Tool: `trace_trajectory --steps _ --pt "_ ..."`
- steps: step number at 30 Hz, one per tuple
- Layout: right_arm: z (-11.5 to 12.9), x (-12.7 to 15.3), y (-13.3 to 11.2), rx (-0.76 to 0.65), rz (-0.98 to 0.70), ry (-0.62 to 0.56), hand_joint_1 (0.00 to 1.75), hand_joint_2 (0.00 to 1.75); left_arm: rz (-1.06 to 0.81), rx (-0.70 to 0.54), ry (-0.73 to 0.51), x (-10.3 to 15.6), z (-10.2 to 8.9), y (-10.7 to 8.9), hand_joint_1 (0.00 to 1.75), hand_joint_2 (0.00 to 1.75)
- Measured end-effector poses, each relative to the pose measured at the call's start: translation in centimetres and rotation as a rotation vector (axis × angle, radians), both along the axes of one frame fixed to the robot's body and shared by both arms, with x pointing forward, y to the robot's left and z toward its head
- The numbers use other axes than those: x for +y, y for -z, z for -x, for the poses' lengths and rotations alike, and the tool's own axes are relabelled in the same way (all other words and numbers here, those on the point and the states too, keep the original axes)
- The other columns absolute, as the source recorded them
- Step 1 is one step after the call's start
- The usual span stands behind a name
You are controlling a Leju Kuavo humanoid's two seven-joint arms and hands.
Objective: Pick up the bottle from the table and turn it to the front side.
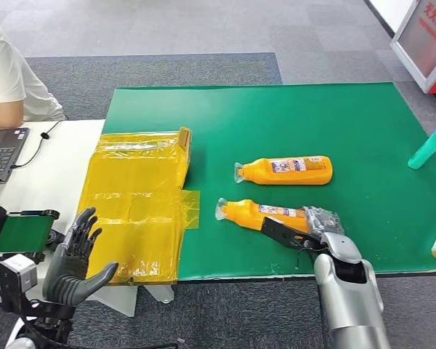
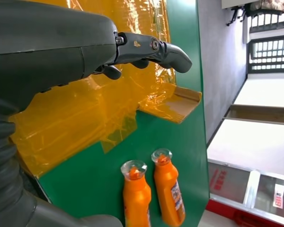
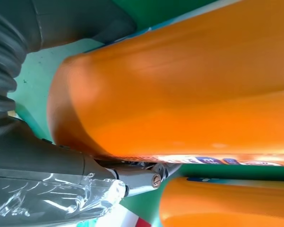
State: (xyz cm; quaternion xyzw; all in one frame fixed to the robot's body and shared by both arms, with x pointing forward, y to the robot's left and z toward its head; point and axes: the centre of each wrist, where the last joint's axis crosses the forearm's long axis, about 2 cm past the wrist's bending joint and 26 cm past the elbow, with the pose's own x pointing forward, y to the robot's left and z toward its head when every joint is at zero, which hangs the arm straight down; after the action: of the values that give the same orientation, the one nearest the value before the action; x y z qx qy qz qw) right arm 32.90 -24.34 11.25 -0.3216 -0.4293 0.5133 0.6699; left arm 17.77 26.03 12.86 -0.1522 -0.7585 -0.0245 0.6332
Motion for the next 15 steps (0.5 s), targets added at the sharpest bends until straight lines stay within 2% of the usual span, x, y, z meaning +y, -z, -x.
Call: trace_trajectory --steps 15 --pt "0.44 -0.21 0.43 -0.031 -0.045 -0.003 1.75 1.75 -0.004 0.002 0.003 -0.09 0.00 0.04 0.00 1.75"
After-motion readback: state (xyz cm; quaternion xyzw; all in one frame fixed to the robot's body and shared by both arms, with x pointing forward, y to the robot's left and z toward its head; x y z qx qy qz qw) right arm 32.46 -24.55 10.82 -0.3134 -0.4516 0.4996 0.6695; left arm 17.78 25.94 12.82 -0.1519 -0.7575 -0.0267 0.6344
